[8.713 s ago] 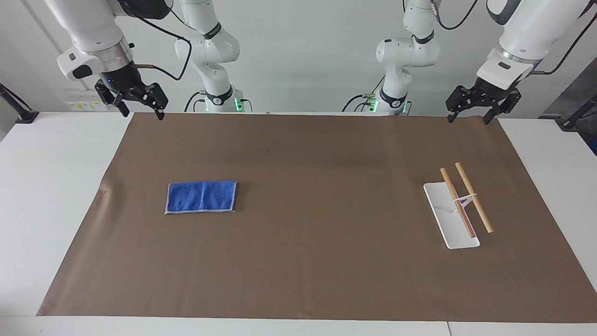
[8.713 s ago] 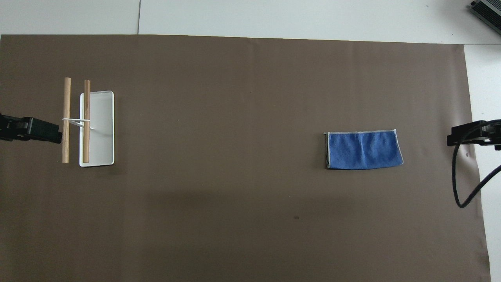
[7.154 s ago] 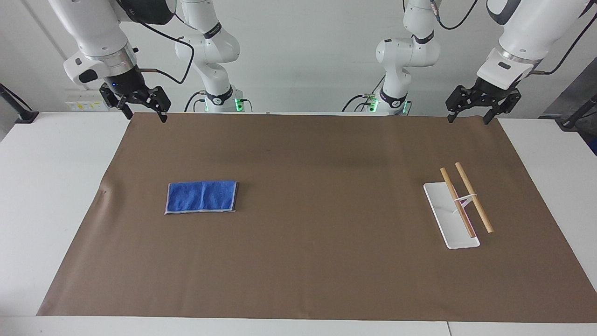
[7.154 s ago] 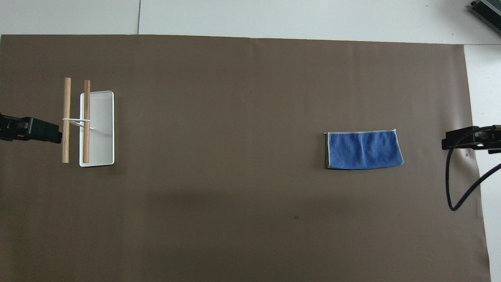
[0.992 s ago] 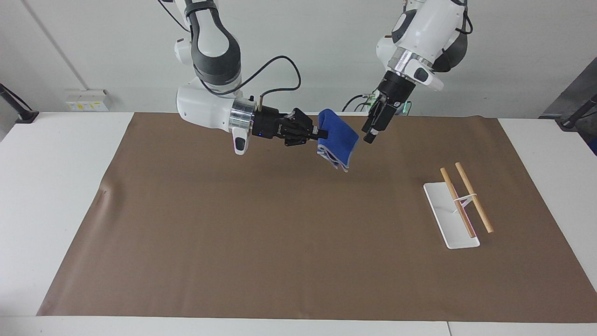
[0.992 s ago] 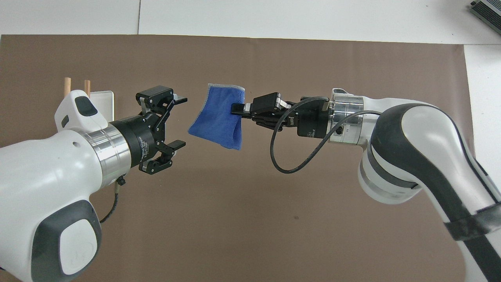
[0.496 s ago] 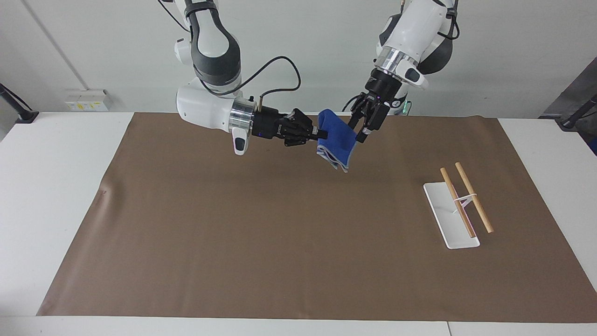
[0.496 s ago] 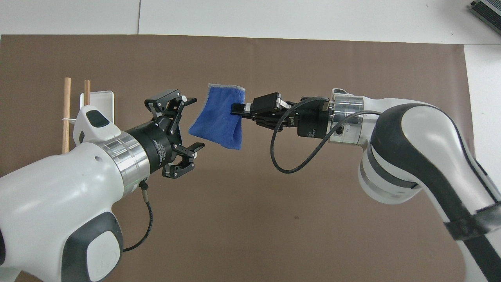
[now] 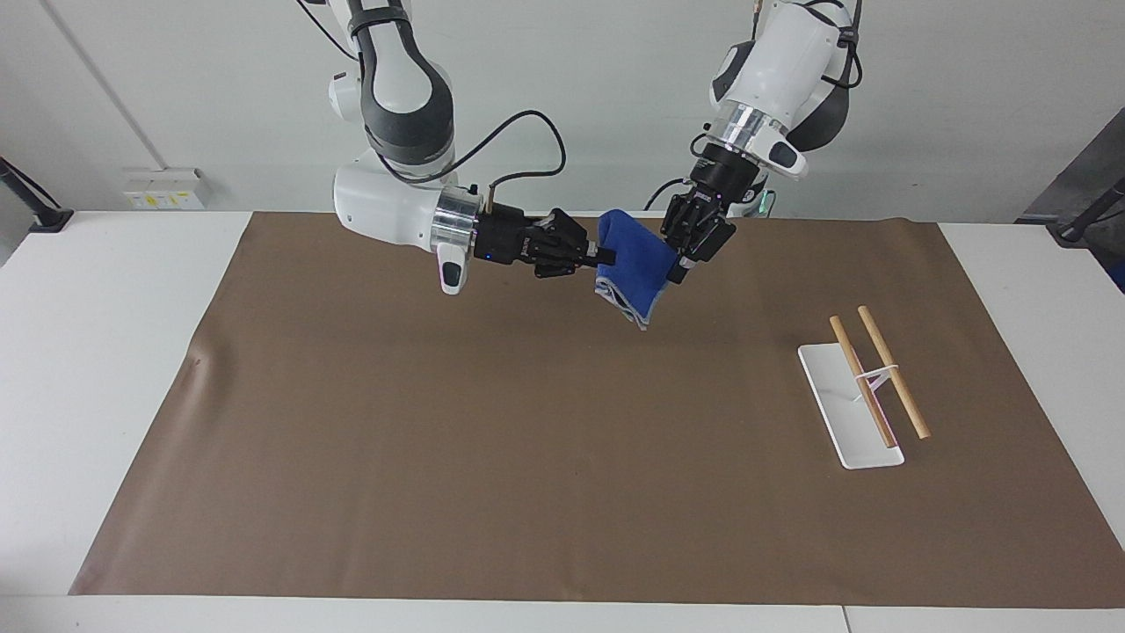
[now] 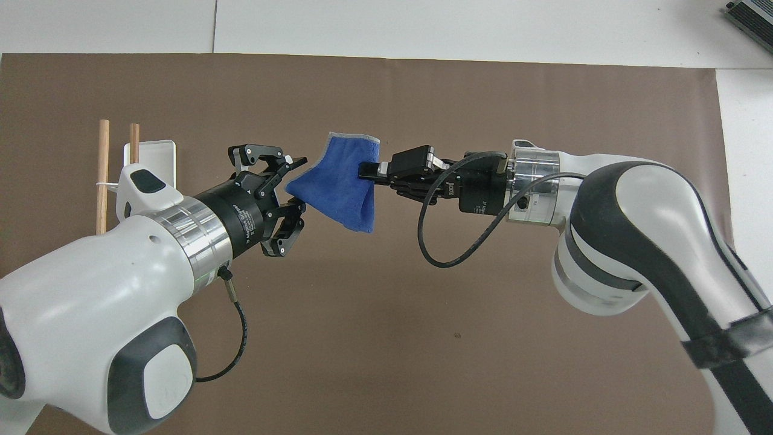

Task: Right arm passes towel to left arm to hang
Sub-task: 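Close the left gripper on the towel while the right gripper releases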

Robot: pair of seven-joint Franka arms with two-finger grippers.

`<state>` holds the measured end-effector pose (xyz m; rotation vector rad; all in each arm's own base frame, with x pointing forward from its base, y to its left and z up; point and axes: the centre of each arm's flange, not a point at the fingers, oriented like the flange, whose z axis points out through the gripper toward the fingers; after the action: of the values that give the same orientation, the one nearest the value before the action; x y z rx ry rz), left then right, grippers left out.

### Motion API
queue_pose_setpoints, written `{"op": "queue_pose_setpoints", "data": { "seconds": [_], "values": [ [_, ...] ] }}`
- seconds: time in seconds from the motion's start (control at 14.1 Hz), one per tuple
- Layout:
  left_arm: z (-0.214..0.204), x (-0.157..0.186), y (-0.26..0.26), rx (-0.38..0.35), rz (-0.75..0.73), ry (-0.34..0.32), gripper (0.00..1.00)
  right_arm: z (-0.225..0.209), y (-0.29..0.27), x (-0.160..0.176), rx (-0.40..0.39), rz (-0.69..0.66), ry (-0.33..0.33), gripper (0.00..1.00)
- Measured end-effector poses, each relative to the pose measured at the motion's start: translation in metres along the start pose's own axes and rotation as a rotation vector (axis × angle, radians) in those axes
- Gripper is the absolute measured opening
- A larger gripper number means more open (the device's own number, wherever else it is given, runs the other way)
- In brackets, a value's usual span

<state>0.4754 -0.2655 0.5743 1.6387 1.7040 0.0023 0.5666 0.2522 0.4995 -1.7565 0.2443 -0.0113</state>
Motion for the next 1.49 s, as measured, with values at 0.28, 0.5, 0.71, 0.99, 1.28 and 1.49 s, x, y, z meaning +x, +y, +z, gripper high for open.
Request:
{"op": "queue_pose_setpoints", "data": {
  "seconds": [0.28, 0.5, 0.71, 0.99, 1.28, 1.49],
  "values": [
    [-0.001, 0.003, 0.003, -0.007, -0.008, 0.003, 0.04, 0.000, 0.001, 0.000, -0.001, 0.001, 0.000, 0.08],
    [-0.002, 0.005, 0.004, -0.011, -0.012, 0.005, 0.04, 0.000, 0.000, 0.000, -0.001, 0.001, 0.002, 0.08],
    [-0.002, 0.007, 0.006, -0.013, -0.015, 0.006, 0.04, -0.002, 0.001, 0.002, -0.005, 0.003, 0.018, 0.08],
    [-0.002, 0.009, 0.007, -0.016, -0.018, 0.008, 0.04, -0.004, 0.003, 0.006, -0.040, 0.004, 0.087, 0.28],
    [-0.004, 0.024, 0.018, -0.047, -0.034, 0.021, 0.04, -0.007, 0.007, 0.007, -0.227, -0.130, 0.107, 0.73],
    [-0.007, 0.051, 0.032, -0.068, -0.008, 0.055, 0.04, -0.018, 0.010, 0.014, -0.443, -0.288, 0.123, 1.00]
  ]
}}
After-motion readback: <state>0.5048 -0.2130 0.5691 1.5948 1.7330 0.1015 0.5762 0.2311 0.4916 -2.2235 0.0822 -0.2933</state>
